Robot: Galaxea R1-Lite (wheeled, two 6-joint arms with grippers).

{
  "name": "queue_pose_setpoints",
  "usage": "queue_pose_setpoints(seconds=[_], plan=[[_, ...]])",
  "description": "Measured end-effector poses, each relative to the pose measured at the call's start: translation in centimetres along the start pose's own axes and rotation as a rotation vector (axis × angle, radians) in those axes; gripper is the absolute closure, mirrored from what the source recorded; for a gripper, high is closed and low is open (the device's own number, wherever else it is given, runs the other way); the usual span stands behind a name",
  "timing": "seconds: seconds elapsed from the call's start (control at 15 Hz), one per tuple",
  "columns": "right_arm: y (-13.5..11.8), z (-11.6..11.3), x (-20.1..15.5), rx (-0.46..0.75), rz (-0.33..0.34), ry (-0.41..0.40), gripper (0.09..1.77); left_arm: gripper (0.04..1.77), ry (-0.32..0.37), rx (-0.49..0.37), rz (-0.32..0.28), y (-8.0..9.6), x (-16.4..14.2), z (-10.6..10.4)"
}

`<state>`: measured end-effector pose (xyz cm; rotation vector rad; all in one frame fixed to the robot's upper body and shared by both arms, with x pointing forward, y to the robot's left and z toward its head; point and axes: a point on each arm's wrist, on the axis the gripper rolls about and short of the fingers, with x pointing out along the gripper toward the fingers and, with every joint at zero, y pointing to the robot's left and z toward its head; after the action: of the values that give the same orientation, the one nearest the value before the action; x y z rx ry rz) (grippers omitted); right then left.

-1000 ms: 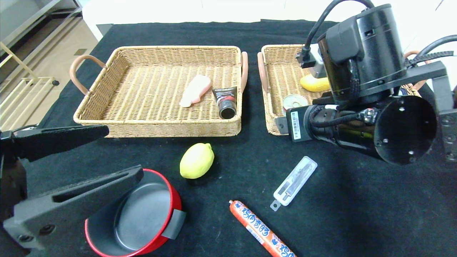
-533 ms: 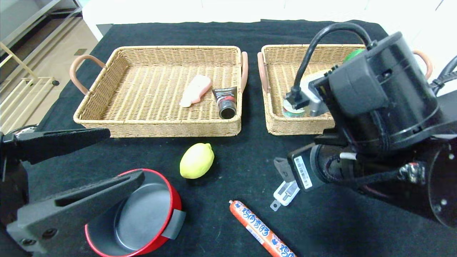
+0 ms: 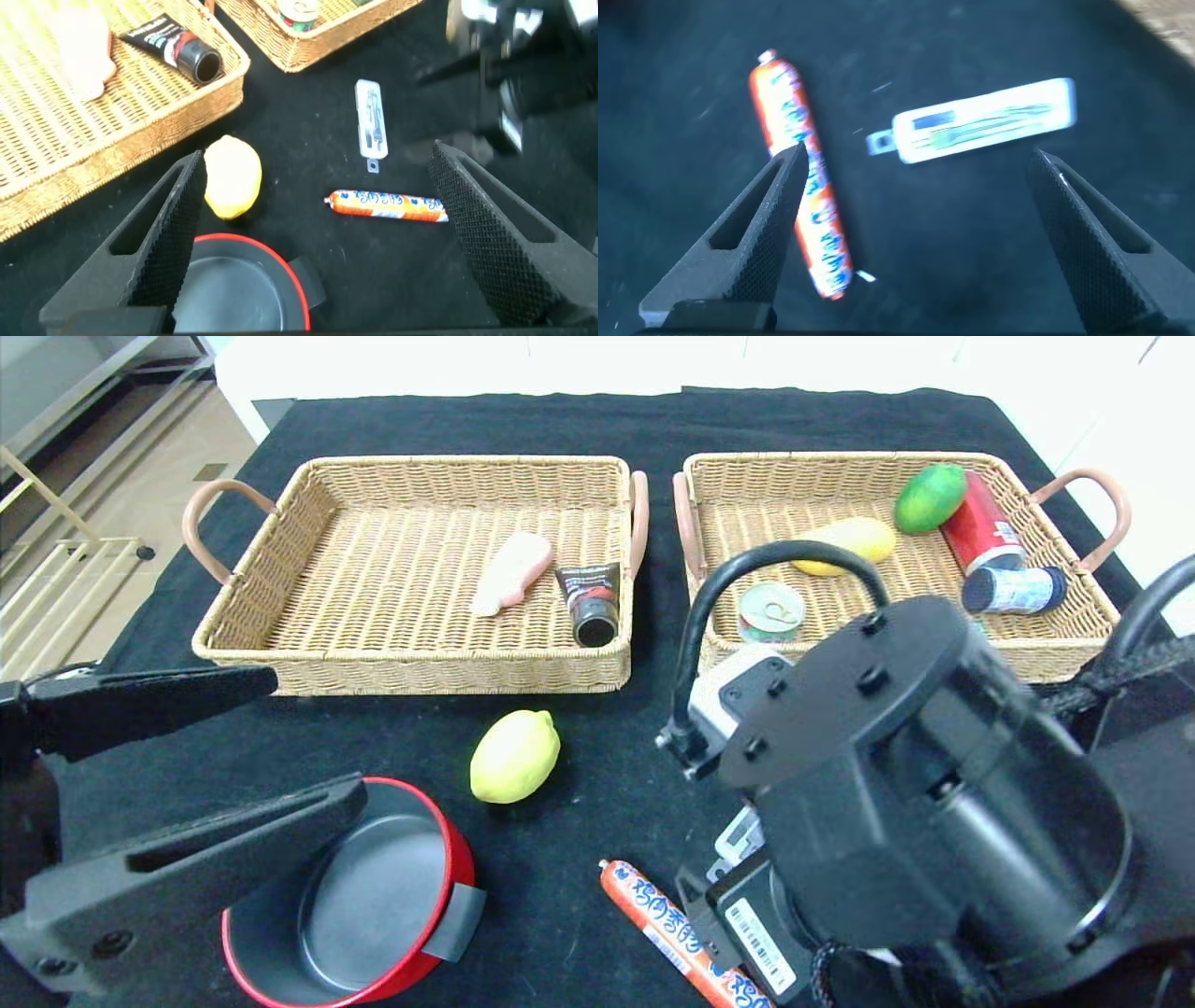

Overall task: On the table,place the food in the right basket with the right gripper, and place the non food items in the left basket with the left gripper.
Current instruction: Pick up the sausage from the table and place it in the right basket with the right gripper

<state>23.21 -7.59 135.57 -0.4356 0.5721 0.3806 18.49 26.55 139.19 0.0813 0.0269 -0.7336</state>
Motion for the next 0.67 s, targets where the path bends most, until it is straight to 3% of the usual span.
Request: queue_pose_setpoints(seconds=[0.33,0.67], plan=[[3.2,-1.1,1.3,-0.039,0.026,0.042,0.16,0.09,-0.03,0.008,0.05,0.5,-0.7,0.6],[6.0,-2.2,3.1,-0.094,0.027,0.085,0.16,0.09,-0.049,0.016,0.059,0.5,-1.1,0.9]])
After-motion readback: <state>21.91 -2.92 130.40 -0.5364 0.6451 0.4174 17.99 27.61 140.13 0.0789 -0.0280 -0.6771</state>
